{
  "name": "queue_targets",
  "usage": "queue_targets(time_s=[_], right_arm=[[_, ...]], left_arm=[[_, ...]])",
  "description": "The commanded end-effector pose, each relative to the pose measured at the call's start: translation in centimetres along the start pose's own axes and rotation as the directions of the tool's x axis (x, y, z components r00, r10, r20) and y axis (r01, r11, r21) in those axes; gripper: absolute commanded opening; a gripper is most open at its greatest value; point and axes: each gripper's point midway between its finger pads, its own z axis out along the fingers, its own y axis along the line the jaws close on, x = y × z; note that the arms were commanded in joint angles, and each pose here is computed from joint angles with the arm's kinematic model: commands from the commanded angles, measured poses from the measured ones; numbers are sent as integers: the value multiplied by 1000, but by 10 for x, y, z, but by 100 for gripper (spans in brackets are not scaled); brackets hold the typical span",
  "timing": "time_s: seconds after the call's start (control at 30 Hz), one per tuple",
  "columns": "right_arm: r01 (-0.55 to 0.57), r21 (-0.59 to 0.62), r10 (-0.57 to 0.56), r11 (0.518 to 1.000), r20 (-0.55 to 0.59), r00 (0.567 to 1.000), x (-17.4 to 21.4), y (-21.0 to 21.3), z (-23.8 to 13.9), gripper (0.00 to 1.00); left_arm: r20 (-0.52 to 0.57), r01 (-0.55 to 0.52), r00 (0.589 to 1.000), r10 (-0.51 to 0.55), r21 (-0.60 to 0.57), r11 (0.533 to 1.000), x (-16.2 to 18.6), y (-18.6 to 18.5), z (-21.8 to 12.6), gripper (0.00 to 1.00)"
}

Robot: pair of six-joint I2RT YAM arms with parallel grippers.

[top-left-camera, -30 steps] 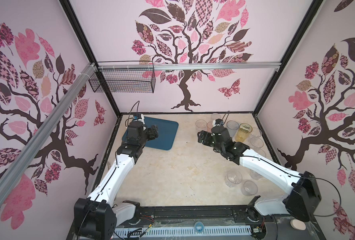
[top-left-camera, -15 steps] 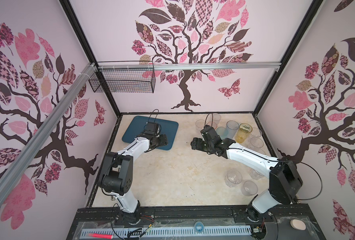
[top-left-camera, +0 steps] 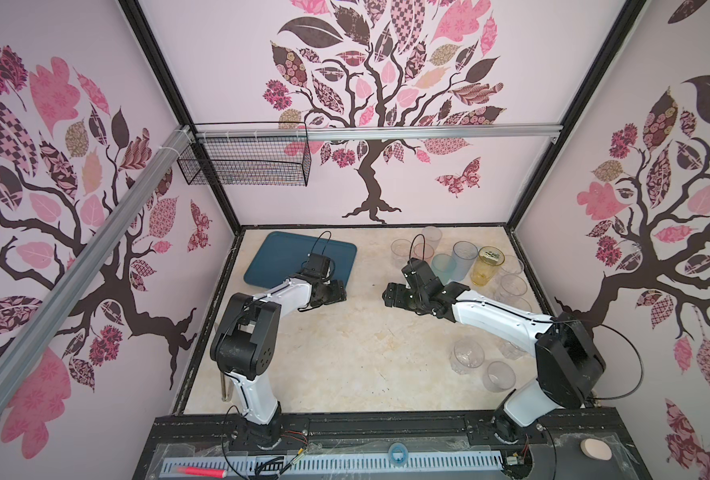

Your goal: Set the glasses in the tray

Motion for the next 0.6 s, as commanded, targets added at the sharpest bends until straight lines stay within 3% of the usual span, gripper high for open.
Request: queue_targets(time_s=[0.0, 0.17, 0.27, 0.37, 0.57], right_arm=[[-5, -24, 5, 1000, 29, 1000, -7, 7, -10, 87], [-4, -21, 4, 1000, 21, 1000, -3, 5, -9, 87], [-4, -29, 4, 1000, 19, 1000, -4, 7, -8, 87], [-2, -35, 2, 999, 12, 1000, -4, 9, -8, 87], [2, -31, -2, 1000, 13, 1000, -2, 6, -13, 87]], left_arm=[[-64, 7, 998, -5, 26, 1000, 22, -12, 9, 73], [3, -17, 1000, 17, 57, 998, -1, -31, -23, 71], [75, -74, 994, 74, 0, 997, -29, -33, -40, 70], [88, -111, 989, 118, -77, 991, -47, -24, -35, 71], [1, -153, 988, 154, -97, 983, -54, -18, 8, 75]])
